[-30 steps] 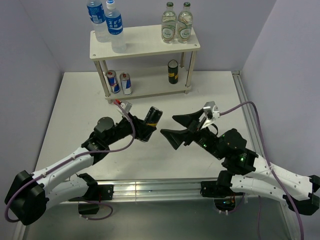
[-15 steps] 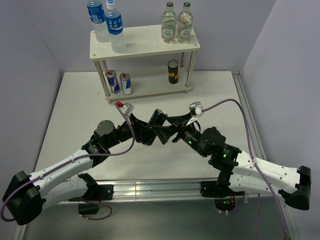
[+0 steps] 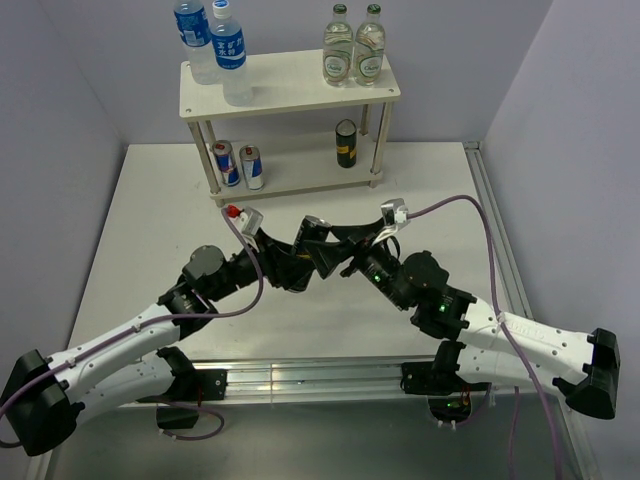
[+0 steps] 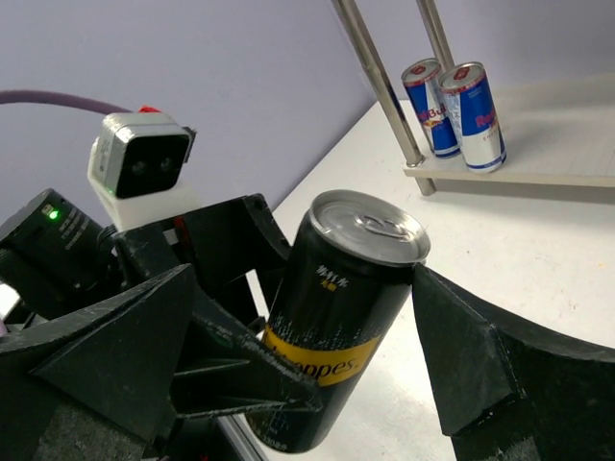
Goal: Place and organize the beverage onto the shelf
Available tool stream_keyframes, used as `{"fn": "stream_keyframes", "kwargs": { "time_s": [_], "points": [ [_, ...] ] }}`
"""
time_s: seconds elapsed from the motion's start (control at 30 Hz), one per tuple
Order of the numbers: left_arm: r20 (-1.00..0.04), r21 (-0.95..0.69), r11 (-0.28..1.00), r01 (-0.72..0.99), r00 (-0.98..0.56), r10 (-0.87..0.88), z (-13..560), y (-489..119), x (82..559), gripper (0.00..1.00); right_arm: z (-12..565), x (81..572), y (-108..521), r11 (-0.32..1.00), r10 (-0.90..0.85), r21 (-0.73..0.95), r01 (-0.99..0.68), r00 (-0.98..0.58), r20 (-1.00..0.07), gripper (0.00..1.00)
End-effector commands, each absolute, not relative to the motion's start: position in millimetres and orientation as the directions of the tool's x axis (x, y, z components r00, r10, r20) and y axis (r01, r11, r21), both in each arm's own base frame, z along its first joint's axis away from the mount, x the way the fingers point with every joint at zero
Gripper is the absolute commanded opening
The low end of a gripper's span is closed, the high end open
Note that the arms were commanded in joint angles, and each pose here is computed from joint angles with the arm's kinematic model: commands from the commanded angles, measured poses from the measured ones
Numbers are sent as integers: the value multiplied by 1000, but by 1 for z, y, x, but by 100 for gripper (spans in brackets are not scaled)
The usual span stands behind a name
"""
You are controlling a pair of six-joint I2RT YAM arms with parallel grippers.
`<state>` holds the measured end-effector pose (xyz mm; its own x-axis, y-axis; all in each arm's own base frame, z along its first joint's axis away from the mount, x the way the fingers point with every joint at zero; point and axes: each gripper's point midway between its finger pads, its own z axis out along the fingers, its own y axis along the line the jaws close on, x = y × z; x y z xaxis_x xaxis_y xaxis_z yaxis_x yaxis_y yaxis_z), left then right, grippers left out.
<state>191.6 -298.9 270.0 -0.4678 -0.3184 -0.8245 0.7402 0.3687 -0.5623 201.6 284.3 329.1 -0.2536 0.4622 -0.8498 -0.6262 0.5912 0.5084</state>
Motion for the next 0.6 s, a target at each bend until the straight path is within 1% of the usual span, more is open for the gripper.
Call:
{"fn": "stream_keyframes", "kwargs": {
  "time_s": [0.0,0.4,0.47,0.5,0.53,0.57],
  "points": [
    [-831,-451,207,868,-324,-452,363,-298,166,0,328,206,285,585,491,529,-615,-251,-834,100],
    [-831,-440,150,885,-338,-442,370,-310,151,0,314,216,304,575,491,550,-606,-281,-824,100],
    [-832,-440,149,885,-339,-439,368,-311,150,0,311,217,305,580,484,545,-605,-281,-828,90],
    [-832,-439,150,886,-338,-440,368,-312,149,0,312,218,305,582,490,546,-602,-276,-827,81],
    [-832,-442,152,884,-341,-438,367,-312,149,0,312,219,305,582,493,548,-601,-276,-825,56],
    [-834,-440,153,885,-340,-436,367,-313,149,0,313,219,305,582,491,546,-603,-274,-827,46]
  ]
}}
